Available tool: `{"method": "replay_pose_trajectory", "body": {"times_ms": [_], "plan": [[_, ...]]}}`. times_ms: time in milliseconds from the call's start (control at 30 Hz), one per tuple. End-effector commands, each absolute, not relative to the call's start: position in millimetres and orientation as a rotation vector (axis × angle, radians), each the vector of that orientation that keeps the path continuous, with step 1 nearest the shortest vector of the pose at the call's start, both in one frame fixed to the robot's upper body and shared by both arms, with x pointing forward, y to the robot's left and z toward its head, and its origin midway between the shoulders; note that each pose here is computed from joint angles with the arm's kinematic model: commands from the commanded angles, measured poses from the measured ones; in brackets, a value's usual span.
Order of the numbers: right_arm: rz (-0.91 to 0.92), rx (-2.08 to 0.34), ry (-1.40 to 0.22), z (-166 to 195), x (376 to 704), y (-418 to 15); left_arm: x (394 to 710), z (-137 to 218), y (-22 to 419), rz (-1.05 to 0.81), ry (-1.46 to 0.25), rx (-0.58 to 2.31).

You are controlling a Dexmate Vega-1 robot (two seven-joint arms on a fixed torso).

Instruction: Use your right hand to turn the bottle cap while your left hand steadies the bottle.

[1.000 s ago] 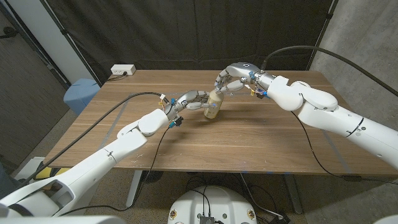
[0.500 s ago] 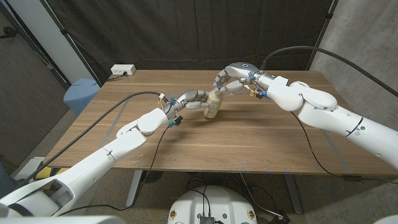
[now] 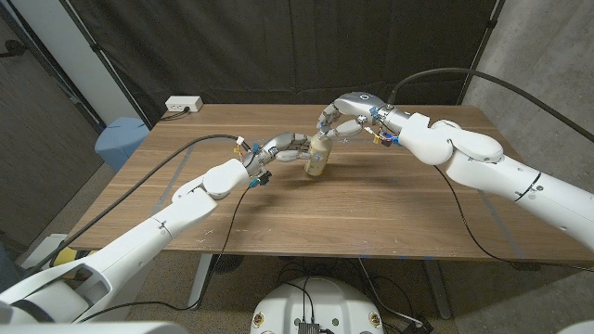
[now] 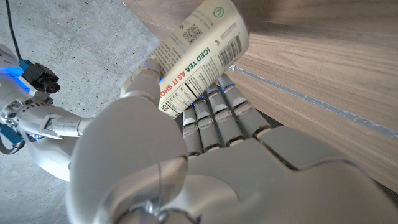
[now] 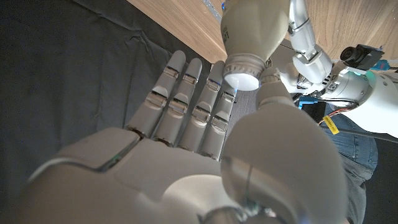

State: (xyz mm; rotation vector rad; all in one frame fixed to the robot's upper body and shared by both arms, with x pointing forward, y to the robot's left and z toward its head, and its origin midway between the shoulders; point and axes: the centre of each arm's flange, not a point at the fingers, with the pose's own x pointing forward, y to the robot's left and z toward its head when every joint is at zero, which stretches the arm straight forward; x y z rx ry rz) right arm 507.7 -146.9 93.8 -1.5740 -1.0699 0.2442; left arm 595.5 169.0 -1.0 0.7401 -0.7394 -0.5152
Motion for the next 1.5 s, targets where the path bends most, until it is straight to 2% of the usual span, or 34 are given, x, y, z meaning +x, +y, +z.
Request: {"method": "replay_pose_trajectory", "body": {"times_ms": [33,500,1500], "plan": [[0.259,-1.588,-1.109,94.6,512.0,-149.6,596.7,3.2,170.2,-0.56,-0.735,0.728],[0.254,-1.608,-1.174,96.2,509.3,-153.6,599.7,12.8,173.7,-0.653,-0.707,0.676],[0.26,-1.633,-1.264,100.5,505.1,-167.4,605.6,17.3,182.6,-0.7,-0.637,0.71]]}}
